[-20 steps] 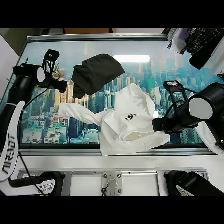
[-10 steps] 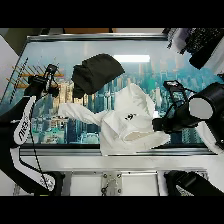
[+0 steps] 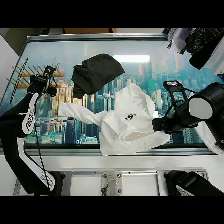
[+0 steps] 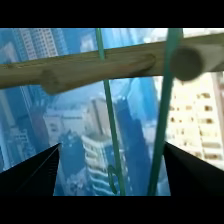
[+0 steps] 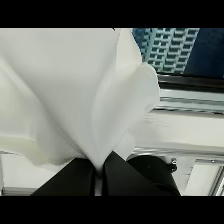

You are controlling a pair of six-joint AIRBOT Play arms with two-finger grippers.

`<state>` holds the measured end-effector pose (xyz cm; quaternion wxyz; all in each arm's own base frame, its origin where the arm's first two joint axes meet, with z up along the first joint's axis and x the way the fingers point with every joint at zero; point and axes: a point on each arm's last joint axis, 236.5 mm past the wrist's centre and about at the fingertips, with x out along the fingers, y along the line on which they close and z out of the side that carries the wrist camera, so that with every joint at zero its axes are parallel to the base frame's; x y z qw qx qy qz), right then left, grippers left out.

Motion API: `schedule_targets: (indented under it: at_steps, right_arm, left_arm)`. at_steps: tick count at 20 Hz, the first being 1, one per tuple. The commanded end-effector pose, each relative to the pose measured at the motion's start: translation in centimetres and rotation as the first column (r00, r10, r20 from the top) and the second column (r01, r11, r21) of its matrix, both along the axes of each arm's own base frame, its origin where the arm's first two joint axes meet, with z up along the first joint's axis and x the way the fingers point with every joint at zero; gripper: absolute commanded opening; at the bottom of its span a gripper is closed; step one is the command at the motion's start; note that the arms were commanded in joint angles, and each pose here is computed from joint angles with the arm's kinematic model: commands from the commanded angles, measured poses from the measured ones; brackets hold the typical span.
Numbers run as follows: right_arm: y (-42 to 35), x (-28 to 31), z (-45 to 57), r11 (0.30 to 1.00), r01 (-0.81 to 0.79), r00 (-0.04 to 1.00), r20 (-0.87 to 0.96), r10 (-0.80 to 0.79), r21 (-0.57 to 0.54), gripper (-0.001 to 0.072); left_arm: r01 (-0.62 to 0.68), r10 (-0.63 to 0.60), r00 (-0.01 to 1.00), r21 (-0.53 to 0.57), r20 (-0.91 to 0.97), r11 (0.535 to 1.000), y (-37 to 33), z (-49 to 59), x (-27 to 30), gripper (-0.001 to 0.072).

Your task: Fold the clothes and pants, and hang the long-sleeved shirts on hangers.

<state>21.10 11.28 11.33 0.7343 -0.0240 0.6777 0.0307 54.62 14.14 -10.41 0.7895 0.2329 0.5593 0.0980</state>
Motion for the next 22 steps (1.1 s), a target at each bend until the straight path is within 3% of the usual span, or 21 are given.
schedule_targets:
  at_steps: [1,2,3,5,8,14,22]
  right_arm:
    - [0.0,0.0,0.0,1.000,0.000,1.000,-0.001,0.000,0.000,0.0023]
    - [0.0,0.0,0.0,1.000,0.000,1.000,-0.001,0.000,0.000,0.0024]
    - [0.0,0.0,0.0,1.000,0.000,1.000,-0.001,0.000,0.000,0.0023]
    - [0.0,0.0,0.0,1.000,0.000,1.000,-0.001,0.000,0.000,0.0023]
    - [0.0,0.0,0.0,1.000,0.000,1.000,-0.001,0.000,0.000,0.0023]
    - [0.0,0.0,0.0,1.000,0.000,1.000,-0.001,0.000,0.000,0.0024]
    - [0.0,0.0,0.0,1.000,0.000,1.000,-0.001,0.000,0.000,0.0024]
  left_arm:
    - [-0.068,0.068,0.997,-0.018,-0.030,0.997,0.6,-1.6,-1.0,0.0690]
    - [-0.076,0.075,0.997,-0.021,-0.028,0.997,0.6,-1.8,-1.0,0.0689]
    - [-0.078,0.078,0.997,-0.025,-0.024,0.997,0.4,-1.7,-0.9,0.0616]
    - [-0.069,0.069,0.997,-0.025,-0.021,0.997,-0.1,-1.7,-0.7,0.0304]
    - [-0.072,0.072,0.997,-0.025,-0.025,0.997,-0.2,-1.7,-0.8,0.0016]
    - [-0.094,0.093,0.995,-0.016,-0.041,0.995,0.1,-0.8,-1.6,0.0014]
    - [-0.088,0.088,0.994,-0.005,0.066,0.996,-1.6,9.1,-2.0,0.0014]
